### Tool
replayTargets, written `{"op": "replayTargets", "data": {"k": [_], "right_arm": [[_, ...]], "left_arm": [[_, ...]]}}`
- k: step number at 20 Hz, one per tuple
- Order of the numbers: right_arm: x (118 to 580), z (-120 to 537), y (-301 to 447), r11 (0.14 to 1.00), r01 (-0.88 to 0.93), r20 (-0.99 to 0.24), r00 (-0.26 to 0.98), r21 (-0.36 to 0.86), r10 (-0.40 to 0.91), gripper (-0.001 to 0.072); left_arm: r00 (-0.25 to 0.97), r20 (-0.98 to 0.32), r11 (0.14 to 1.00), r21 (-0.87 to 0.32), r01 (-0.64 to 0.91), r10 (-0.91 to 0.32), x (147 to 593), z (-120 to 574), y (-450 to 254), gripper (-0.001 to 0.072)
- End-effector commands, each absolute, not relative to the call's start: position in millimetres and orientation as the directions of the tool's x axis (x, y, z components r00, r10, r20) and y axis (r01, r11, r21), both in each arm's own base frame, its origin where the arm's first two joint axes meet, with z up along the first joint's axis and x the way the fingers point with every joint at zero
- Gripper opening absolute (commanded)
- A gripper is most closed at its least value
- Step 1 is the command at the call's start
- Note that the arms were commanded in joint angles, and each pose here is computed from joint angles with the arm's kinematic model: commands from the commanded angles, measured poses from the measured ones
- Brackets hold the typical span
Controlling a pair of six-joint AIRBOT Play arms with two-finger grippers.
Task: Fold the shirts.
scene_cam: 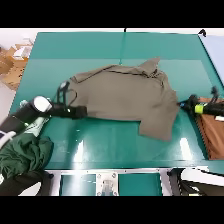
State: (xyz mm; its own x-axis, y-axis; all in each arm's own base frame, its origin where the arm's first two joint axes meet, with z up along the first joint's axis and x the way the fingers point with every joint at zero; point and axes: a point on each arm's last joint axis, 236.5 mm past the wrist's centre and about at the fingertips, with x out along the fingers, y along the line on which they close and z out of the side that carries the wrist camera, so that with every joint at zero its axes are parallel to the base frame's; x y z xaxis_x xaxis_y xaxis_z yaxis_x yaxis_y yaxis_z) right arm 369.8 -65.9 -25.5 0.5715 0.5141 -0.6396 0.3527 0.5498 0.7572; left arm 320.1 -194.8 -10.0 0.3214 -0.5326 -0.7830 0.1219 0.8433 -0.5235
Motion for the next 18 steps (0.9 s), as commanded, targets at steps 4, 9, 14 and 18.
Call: {"op": "replayTargets", "data": {"k": [4,9,14,18], "right_arm": [[374.5,321.5,-34.8,0.733,-0.232,-0.127,0.908,0.640,0.398,0.0019],[266.1,533.3,16.7,0.905,-0.316,0.243,0.937,0.284,0.251,0.0019],[221.4,587.9,38.7,0.961,-0.235,0.338,0.925,0.142,0.176,0.0020],[240.3,562.2,19.4,0.960,-0.205,0.266,0.952,0.191,0.150,0.0019]], "left_arm": [[0.583,-0.722,0.909,-0.161,0.383,-0.374,343.3,230.3,-146.2,0.0019],[0.843,-0.334,0.894,0.004,0.448,-0.421,280.3,448.2,-122.3,0.0019],[0.906,-0.062,0.903,0.074,0.423,-0.419,217.2,527.2,-100.0,0.0020],[0.936,-0.127,0.933,0.109,0.343,-0.329,243.9,505.0,-84.3,0.0020]]}}
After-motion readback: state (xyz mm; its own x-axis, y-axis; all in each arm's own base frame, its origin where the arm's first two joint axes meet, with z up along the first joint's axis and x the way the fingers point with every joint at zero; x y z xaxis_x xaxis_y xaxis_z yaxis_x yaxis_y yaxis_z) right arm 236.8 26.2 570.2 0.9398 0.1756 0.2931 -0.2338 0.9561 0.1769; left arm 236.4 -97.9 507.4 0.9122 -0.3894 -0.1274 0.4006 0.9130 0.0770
